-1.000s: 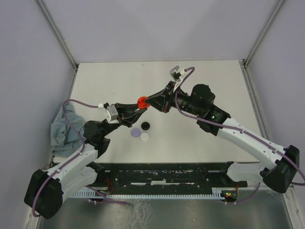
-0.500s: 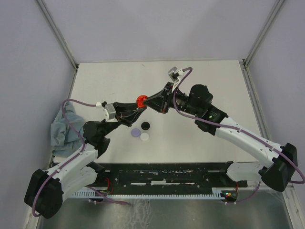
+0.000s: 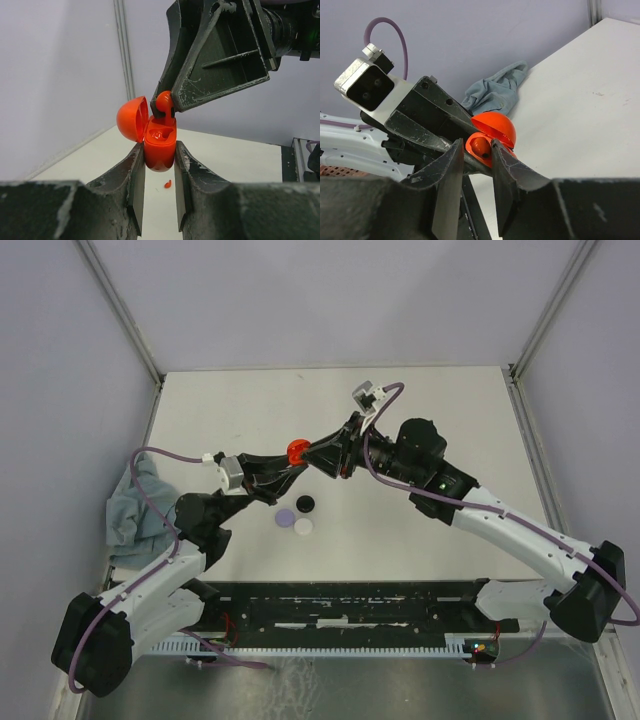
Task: Insert the wireless bluetooth earbuds into the charging case
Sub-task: Place the earbud in the charging case, then pick up the earbud from the center of the board.
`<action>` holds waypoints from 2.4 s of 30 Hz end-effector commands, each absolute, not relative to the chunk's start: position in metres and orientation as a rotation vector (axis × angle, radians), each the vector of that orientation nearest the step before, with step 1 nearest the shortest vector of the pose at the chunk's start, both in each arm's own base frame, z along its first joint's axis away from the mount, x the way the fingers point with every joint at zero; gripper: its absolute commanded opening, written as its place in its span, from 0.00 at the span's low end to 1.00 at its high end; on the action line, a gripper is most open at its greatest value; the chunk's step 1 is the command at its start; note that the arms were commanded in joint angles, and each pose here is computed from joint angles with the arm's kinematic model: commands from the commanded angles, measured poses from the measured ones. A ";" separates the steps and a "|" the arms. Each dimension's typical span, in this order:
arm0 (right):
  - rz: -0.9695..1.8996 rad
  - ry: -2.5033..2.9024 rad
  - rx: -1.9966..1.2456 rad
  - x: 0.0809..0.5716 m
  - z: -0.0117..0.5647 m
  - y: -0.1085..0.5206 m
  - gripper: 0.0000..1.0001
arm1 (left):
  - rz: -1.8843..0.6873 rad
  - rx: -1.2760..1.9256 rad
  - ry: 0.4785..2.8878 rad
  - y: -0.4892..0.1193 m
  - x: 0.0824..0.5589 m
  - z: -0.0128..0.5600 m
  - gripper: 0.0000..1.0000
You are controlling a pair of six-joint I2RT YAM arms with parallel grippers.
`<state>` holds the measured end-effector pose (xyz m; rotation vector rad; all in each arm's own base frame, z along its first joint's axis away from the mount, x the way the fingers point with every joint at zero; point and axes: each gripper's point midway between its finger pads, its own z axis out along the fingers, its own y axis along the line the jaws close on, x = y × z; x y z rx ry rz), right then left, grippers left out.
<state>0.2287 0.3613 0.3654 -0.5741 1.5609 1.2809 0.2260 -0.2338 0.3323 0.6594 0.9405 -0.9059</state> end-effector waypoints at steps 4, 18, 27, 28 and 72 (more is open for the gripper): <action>1.188 1.521 -0.554 0.232 0.384 0.347 0.46 | -0.923 0.631 0.843 -0.229 0.217 0.361 0.03; 0.869 1.599 -0.518 0.253 0.389 0.302 0.70 | -0.881 0.617 0.981 -0.230 0.235 0.336 0.03; 0.445 1.931 -0.412 0.293 0.323 0.221 0.88 | -0.699 0.591 1.233 -0.214 0.266 0.294 0.03; 0.410 1.966 -0.401 0.298 0.312 0.214 0.88 | -0.683 0.596 1.246 -0.213 0.267 0.292 0.03; 0.418 2.836 -0.053 0.372 0.017 0.122 0.70 | -0.634 0.565 1.236 -0.206 0.273 0.291 0.03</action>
